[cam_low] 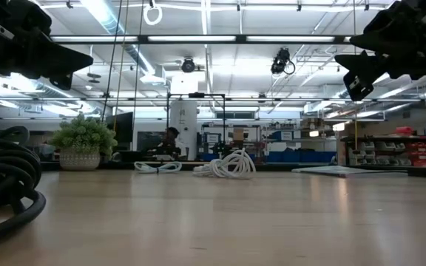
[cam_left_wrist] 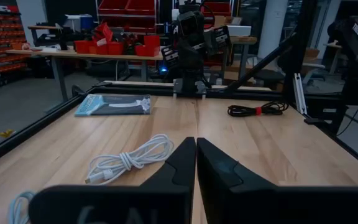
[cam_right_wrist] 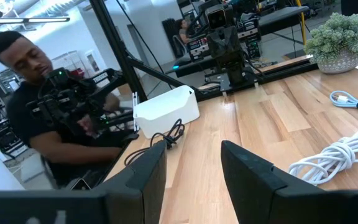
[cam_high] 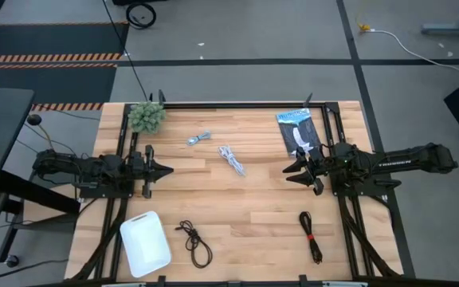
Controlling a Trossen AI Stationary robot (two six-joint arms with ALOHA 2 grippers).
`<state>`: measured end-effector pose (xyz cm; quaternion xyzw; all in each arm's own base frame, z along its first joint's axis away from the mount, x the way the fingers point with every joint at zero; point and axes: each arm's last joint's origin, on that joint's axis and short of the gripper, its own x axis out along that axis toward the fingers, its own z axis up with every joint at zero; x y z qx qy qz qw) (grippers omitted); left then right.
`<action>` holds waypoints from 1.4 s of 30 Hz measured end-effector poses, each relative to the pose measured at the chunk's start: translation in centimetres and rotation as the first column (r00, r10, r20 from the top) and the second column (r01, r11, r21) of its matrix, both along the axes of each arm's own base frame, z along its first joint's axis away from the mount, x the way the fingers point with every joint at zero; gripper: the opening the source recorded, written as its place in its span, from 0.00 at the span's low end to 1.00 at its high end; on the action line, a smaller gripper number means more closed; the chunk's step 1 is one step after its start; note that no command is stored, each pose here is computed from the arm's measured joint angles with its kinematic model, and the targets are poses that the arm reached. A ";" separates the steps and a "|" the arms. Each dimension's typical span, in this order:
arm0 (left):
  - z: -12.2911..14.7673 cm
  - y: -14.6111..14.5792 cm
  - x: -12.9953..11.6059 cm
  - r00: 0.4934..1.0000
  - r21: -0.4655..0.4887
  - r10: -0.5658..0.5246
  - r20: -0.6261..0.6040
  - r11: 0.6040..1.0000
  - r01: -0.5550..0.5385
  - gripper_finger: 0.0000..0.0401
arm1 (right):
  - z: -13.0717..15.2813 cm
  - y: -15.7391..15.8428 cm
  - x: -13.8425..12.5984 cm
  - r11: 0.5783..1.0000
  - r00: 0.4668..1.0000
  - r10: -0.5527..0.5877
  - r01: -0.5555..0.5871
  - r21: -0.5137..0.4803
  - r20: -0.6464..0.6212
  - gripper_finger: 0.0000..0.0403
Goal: Pick and place USB-C Cables
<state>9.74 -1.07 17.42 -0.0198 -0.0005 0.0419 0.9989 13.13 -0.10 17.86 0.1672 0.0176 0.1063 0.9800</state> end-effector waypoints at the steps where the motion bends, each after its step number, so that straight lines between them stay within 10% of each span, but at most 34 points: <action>1: 0.0 0.0 0.0 1.000 0.000 0.000 0.000 1.000 0.000 0.06 | 0.0 0.0 0.0 1.000 1.000 0.000 0.000 0.000 0.000 0.40; 11: 0.0 0.0 0.0 1.000 -0.005 0.000 0.000 1.000 0.000 0.06 | 0.0 0.0 0.0 1.000 1.000 0.000 0.000 0.000 0.000 0.40; 20: 0.4 0.0 0.0 0.997 -0.316 -0.004 0.072 0.948 0.027 0.06 | 0.0 0.0 0.0 1.000 1.000 0.000 0.000 0.000 0.000 0.40; 30: 1.1 -1.2 1.3 0.942 -0.297 -0.315 0.114 0.894 0.335 0.06 | 0.0 0.0 0.0 1.000 1.000 0.000 0.000 0.000 0.001 0.40; 37: -0.5 -3.0 2.5 0.782 -0.278 -0.623 -0.033 0.757 0.591 0.06 | 0.0 0.0 0.0 1.000 1.000 0.000 0.000 0.000 0.001 0.40; 42: -0.6 -4.4 3.5 0.795 -0.281 -0.594 -0.124 0.789 0.546 0.08 | 0.0 0.0 0.0 1.000 1.000 0.000 0.000 0.000 0.001 0.40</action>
